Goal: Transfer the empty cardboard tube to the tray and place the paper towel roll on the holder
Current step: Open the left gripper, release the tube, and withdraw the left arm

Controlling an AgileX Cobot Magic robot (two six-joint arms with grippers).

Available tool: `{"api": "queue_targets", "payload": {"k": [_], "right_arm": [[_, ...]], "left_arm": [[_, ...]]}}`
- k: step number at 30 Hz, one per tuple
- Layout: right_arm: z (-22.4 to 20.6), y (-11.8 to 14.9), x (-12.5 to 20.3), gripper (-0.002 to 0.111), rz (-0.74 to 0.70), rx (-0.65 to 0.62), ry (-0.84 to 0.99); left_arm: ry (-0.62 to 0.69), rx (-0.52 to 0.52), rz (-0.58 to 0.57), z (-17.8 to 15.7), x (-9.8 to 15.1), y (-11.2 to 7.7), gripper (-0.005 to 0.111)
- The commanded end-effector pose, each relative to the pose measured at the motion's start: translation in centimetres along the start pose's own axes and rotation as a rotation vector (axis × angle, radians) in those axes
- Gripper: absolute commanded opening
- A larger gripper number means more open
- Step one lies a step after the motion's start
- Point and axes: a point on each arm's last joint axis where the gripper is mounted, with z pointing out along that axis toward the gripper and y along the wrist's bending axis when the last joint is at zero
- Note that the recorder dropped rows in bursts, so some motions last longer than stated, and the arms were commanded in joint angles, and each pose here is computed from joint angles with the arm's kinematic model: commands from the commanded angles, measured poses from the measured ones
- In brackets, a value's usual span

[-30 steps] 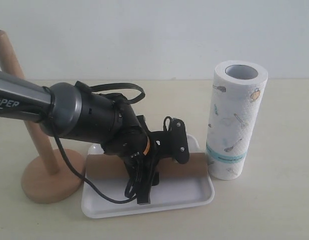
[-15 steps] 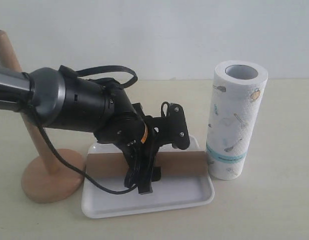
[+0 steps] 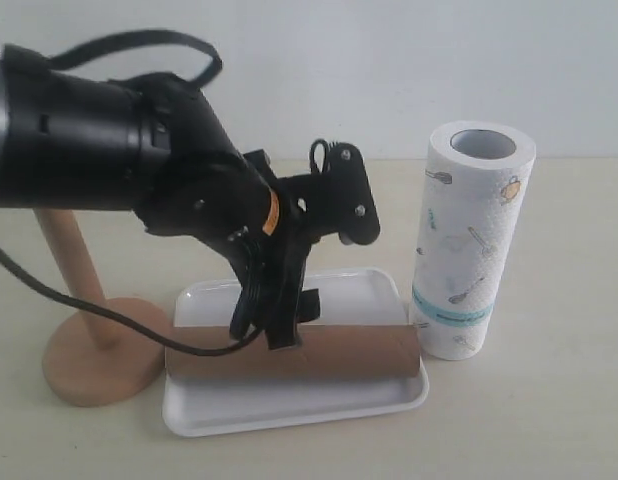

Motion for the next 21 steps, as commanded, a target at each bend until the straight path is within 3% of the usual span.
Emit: {"api": "queue_targets", "payload": {"k": [1,9,18,21], "right_arm": [[0.0,0.0,-0.1,0.001,-0.003,0.003,-0.01],[0.0,0.0,-0.1,0.001,-0.003,0.003,-0.01],[0.0,0.0,-0.1,0.001,-0.003,0.003,-0.01],[0.0,0.0,-0.1,0.001,-0.005,0.004,-0.01]], "left_arm": [[-0.109,-0.032,-0.063,-5.0,-1.0,0.5,0.076],[-0.325,-0.121,-0.168,-13.8,-0.6,2.1,0.069],[-0.662,-0.207,-0.304,-23.0,0.8,2.8,0.004],[-0.703,-0.194,-0.36,-25.7,2.1,2.4,0.005]]}}
